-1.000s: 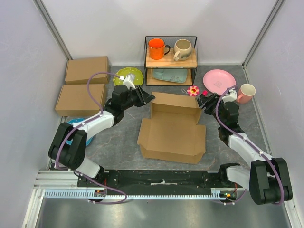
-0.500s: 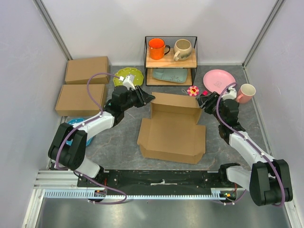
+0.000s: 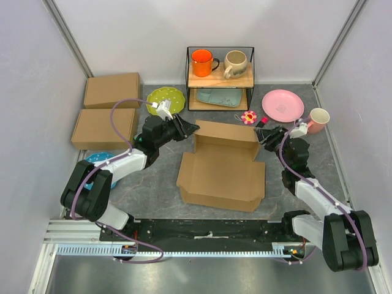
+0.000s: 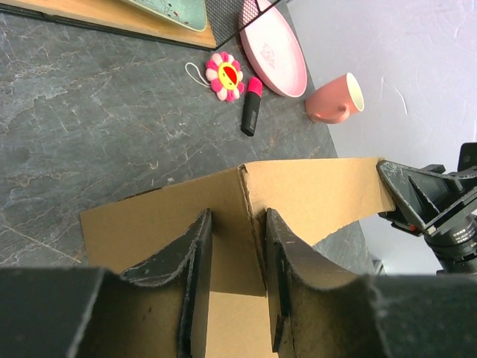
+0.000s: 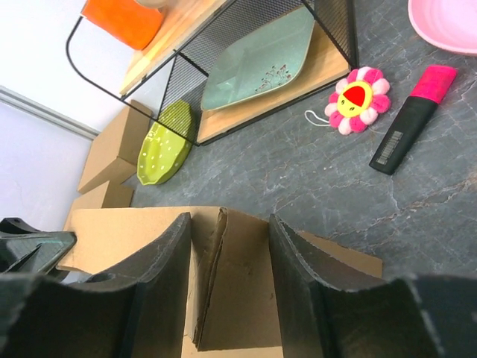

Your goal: Fold the paper box

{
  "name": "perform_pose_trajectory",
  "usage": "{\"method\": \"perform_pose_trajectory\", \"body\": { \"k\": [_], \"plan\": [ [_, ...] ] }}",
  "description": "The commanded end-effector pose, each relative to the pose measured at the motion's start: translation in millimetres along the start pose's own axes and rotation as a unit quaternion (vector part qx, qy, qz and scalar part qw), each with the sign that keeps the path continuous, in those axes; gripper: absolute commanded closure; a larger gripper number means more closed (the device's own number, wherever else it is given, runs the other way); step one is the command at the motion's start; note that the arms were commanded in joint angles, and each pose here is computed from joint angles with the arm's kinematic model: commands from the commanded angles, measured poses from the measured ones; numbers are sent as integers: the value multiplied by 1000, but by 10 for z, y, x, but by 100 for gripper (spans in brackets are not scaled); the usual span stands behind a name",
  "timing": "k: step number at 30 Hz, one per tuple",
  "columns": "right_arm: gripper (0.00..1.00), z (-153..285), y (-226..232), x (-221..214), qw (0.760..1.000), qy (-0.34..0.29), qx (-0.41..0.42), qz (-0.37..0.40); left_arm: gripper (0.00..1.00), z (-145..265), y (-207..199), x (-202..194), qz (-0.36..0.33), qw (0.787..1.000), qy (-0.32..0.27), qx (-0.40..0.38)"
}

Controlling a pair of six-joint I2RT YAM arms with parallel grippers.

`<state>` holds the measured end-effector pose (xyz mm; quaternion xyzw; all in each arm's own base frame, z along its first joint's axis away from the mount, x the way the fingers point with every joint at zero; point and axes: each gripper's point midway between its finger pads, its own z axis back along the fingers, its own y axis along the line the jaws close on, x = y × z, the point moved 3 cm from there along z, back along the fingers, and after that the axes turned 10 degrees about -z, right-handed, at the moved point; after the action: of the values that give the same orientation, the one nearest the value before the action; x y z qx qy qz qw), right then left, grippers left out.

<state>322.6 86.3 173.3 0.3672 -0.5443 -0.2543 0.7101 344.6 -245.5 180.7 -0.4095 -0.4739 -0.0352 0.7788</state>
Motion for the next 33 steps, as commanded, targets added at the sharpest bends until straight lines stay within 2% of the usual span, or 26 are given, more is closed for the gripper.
{"method": "perform_pose_trajectory", "body": {
  "k": [1, 11, 19, 21, 26, 27, 28, 30, 32, 33],
  "plan": [
    [56, 451, -867, -708, 981, 109, -158, -21, 68, 266, 455, -783, 38, 987, 124, 92],
    [52, 371, -648, -500, 986, 90, -138, -4, 66, 235, 328, -590, 29, 990, 110, 78],
    [52, 241, -279, -271, 992, 82, -92, 0, 65, 246, -9, -166, 14, 996, 75, 41],
    [51, 244, -396, -341, 990, 90, -110, 1, 64, 254, 15, -185, 12, 996, 74, 46],
    [51, 322, -698, -582, 984, 111, -141, -8, 64, 246, 393, -727, 34, 986, 138, 86],
    [50, 330, -667, -557, 985, 108, -137, -4, 64, 261, 397, -717, 33, 987, 133, 89],
    [49, 313, -609, -502, 986, 101, -132, -2, 64, 273, 381, -685, 31, 988, 126, 88],
    [37, 321, -512, -408, 987, 94, -127, 8, 62, 285, 322, -555, 23, 990, 107, 85],
    [27, 280, -300, -194, 991, 67, -111, 15, 55, 304, 173, -300, 6, 994, 82, 77],
    [25, 289, -258, -153, 991, 65, -115, 17, 52, 315, 140, -209, 1, 994, 73, 80]
  ]
}}
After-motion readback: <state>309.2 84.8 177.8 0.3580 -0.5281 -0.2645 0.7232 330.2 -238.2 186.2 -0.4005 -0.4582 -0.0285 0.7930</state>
